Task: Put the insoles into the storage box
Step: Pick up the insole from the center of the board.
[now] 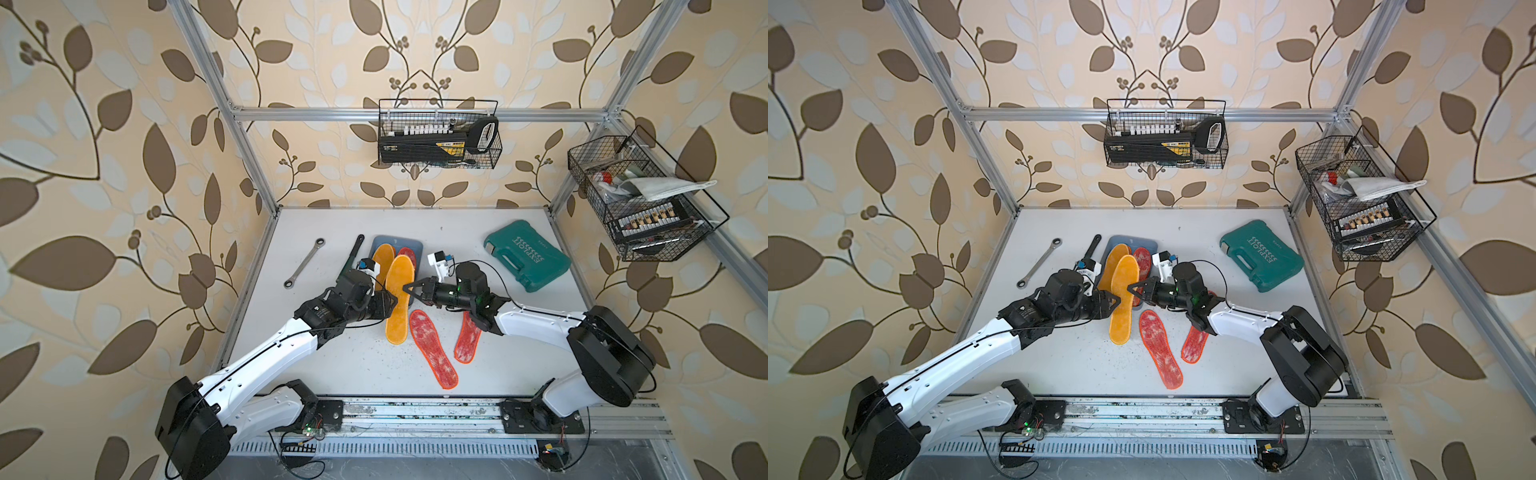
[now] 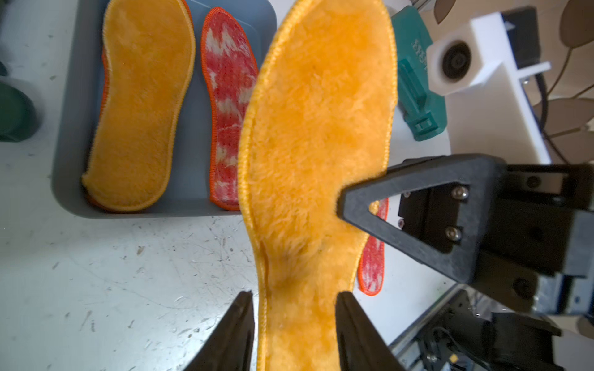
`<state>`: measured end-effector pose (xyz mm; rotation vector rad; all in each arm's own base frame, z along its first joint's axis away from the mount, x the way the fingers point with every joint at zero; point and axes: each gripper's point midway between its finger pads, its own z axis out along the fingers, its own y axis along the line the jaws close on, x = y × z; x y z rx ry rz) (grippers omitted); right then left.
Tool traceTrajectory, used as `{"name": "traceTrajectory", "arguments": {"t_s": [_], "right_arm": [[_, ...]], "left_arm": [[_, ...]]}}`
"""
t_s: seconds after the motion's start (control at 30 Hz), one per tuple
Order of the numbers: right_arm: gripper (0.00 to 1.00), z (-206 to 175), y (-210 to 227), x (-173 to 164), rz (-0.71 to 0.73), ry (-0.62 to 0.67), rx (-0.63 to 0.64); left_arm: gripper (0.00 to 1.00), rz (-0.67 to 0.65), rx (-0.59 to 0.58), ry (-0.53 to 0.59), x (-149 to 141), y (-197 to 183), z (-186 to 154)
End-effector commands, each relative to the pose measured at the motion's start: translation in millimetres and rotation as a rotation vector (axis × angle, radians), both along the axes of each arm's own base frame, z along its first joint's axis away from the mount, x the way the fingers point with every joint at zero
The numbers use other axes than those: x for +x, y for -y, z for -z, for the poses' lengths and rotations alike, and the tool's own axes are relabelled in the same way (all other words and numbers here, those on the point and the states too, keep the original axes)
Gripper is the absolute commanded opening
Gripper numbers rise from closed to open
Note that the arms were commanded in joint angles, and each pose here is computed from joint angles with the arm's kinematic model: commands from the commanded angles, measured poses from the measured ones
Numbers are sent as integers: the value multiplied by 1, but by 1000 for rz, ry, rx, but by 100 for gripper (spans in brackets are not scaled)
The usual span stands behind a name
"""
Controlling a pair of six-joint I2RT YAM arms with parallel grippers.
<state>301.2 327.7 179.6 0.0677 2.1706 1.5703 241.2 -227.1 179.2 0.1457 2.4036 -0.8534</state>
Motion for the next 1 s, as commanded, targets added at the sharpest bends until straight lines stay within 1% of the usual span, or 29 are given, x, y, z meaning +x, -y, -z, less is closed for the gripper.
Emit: {"name": "traceTrajectory", "arguments": {"t_s": [0.0,0.23,0.33,0.37,0.57,0.63,0.67,0.73,0.77,0.8,0.9,0.97], "right_arm": [[0,-31,1,-10,-63,86,67],[0,-52,7,-15,-88,123,113],[0,-58,8,-16,-95,124,137],[0,-60,8,-16,-96,125,143],[0,-59,10,-16,-96,120,150],[0,-57,11,-16,-92,115,144],[0,-55,12,-15,-86,112,138],[1,-50,17,-12,-68,104,107],[7,-47,20,-11,-60,103,83],[15,-43,23,-10,-48,101,50],[33,-37,32,-9,-26,109,-42],[40,-35,41,-8,-6,112,-86]], "left_arm": [[47,155,-139,49,-3,17,-32],[47,238,-234,92,-1,19,-54],[44,266,-280,97,0,23,-61],[42,274,-290,97,0,24,-62],[18,306,-332,98,-3,27,-71],[3,306,-324,92,-3,26,-70],[0,303,-316,89,-2,26,-69],[0,290,-295,86,0,22,-66],[0,283,-285,83,1,21,-64],[0,276,-267,81,4,20,-61],[0,276,-220,56,13,20,-53],[0,276,-189,41,24,21,-46]]}}
